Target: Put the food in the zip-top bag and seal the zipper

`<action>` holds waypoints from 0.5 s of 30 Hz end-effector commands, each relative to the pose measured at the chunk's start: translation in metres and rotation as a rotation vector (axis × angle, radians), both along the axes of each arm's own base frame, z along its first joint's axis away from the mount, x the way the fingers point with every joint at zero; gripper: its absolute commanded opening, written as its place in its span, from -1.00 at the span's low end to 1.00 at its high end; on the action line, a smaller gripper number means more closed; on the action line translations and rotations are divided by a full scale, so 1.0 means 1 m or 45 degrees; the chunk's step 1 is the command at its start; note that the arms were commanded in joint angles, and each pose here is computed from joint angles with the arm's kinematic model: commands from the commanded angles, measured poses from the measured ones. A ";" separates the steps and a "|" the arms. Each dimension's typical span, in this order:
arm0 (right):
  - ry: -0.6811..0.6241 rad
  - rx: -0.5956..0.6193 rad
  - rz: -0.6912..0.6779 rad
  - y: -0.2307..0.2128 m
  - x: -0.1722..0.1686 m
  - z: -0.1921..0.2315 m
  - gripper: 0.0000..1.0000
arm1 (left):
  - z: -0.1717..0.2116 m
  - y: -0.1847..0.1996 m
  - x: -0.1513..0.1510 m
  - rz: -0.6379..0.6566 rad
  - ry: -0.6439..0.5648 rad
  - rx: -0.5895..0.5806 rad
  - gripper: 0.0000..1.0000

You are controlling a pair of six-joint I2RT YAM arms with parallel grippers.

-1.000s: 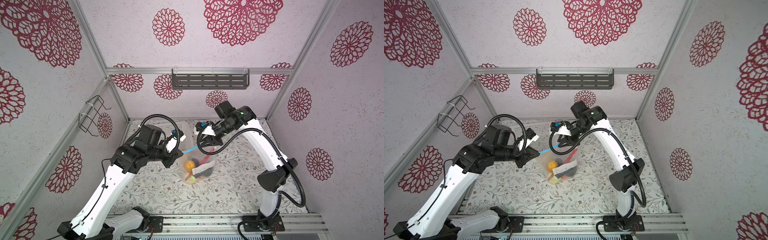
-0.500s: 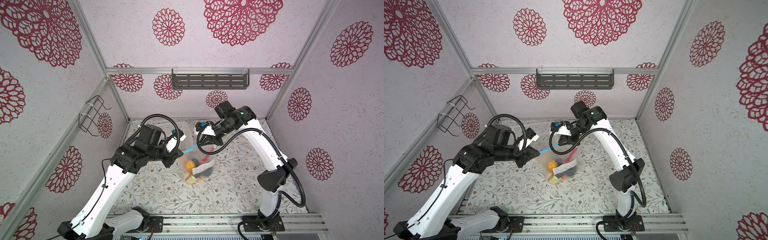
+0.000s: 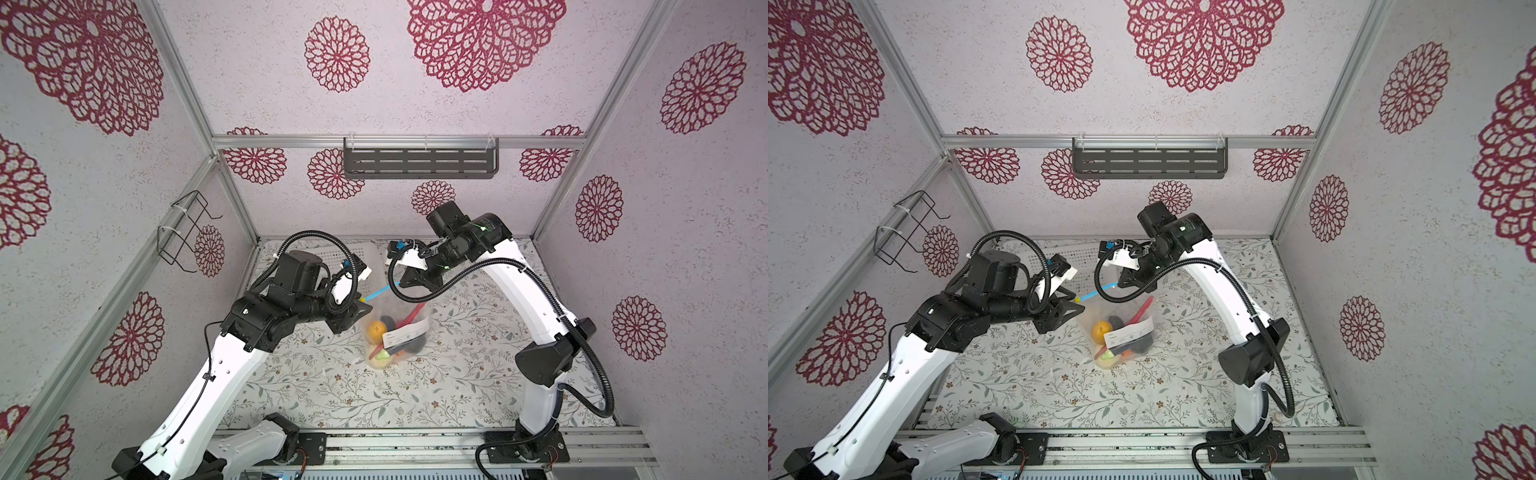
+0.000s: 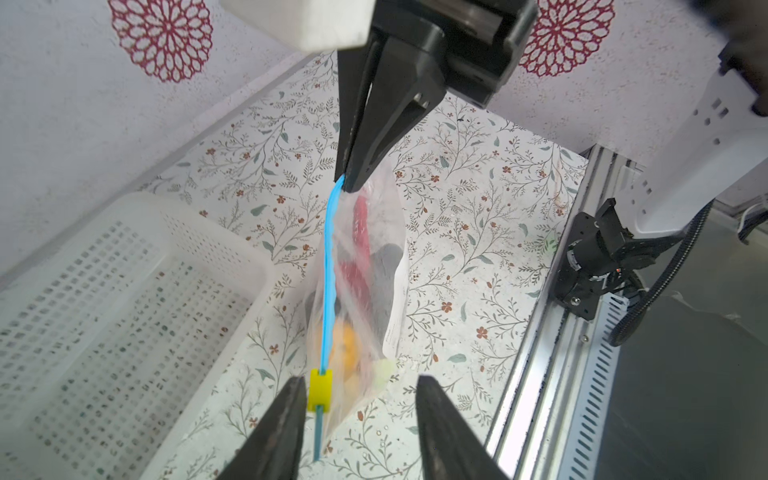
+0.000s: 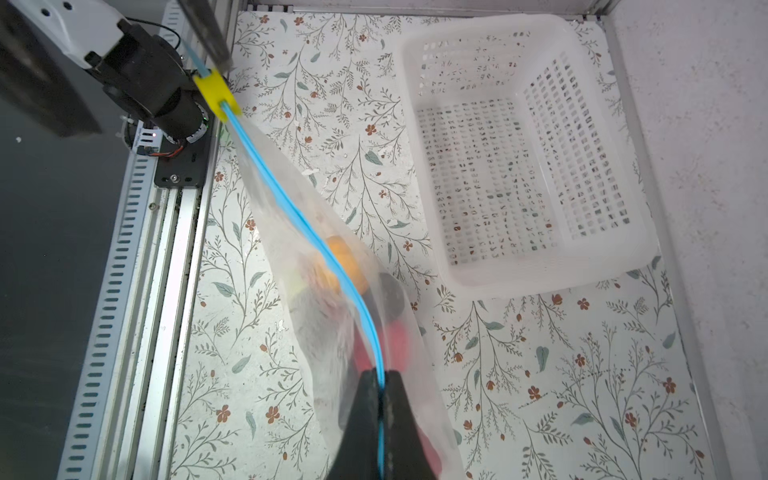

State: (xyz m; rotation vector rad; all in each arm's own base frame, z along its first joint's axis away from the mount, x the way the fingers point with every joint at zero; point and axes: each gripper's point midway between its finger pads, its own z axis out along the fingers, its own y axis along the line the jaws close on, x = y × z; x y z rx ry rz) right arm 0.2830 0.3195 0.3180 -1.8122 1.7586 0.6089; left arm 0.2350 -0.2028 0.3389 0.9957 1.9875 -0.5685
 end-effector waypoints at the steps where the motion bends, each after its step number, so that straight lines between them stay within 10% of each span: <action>1: -0.092 0.058 -0.124 -0.012 -0.013 0.043 -1.00 | 0.026 -0.001 0.001 -0.005 -0.144 -0.089 0.24; 15: -0.083 0.022 -0.399 -0.038 -0.055 0.055 -1.00 | 0.064 0.000 0.015 0.086 -0.386 -0.283 0.81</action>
